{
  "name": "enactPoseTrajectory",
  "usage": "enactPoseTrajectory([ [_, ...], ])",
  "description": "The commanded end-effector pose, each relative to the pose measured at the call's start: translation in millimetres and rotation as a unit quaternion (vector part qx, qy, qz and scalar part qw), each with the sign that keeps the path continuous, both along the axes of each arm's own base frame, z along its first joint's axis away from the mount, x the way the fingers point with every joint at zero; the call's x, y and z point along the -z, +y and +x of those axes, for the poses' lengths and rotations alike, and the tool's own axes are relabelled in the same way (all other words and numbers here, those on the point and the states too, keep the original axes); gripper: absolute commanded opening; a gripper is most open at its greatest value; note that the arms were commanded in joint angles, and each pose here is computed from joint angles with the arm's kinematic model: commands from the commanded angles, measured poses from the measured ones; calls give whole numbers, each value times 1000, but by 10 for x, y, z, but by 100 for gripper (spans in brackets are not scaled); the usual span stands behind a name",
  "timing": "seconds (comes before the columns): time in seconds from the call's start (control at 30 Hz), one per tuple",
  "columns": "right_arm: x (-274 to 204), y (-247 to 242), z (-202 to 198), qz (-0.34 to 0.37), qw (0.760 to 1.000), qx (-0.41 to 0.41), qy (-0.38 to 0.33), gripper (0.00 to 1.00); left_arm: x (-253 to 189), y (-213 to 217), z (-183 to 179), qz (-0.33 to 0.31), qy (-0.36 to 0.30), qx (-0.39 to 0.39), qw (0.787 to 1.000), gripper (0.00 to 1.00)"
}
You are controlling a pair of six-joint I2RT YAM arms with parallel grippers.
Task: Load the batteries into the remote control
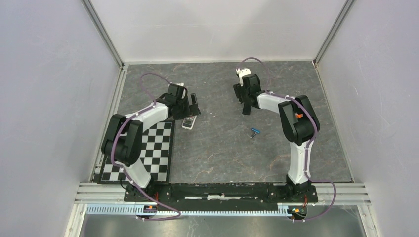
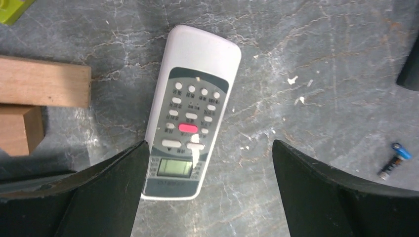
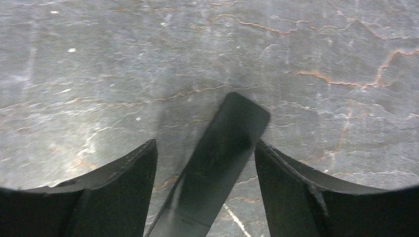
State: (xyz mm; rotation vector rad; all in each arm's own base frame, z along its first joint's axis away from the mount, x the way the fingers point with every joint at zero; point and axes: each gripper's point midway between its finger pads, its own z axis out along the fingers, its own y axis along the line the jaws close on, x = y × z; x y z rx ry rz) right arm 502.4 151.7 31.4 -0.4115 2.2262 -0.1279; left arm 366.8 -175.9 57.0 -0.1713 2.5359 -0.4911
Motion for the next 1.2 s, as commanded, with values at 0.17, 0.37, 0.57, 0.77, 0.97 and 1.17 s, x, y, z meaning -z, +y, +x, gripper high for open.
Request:
enactPoseTrajectory([
  [0.17, -828, 282, -228, 111, 992, -29, -48, 87, 273, 36, 146, 132, -11, 31, 991, 100],
  [0.37, -843, 317, -529, 144, 989, -38, -13, 86, 448, 130, 56, 195, 14, 27, 980, 84],
  [0.57, -908, 337, -790, 181, 983, -38, 10, 81, 581, 71, -68, 191, 29, 54, 980, 59],
  [0.77, -1053, 484, -1131, 260, 963, -64, 19, 80, 294, -534, -267, 51, 6, 176, 983, 40],
  [0.97, -1161, 836, -1694, 442, 889, -110, 39, 83, -408, -1200, -558, -168, -28, 268, 948, 37],
  [1.17, -1465, 845, -1936, 563, 821, -93, 3, 94, -876, -1484, -709, -310, -18, 271, 911, 37],
])
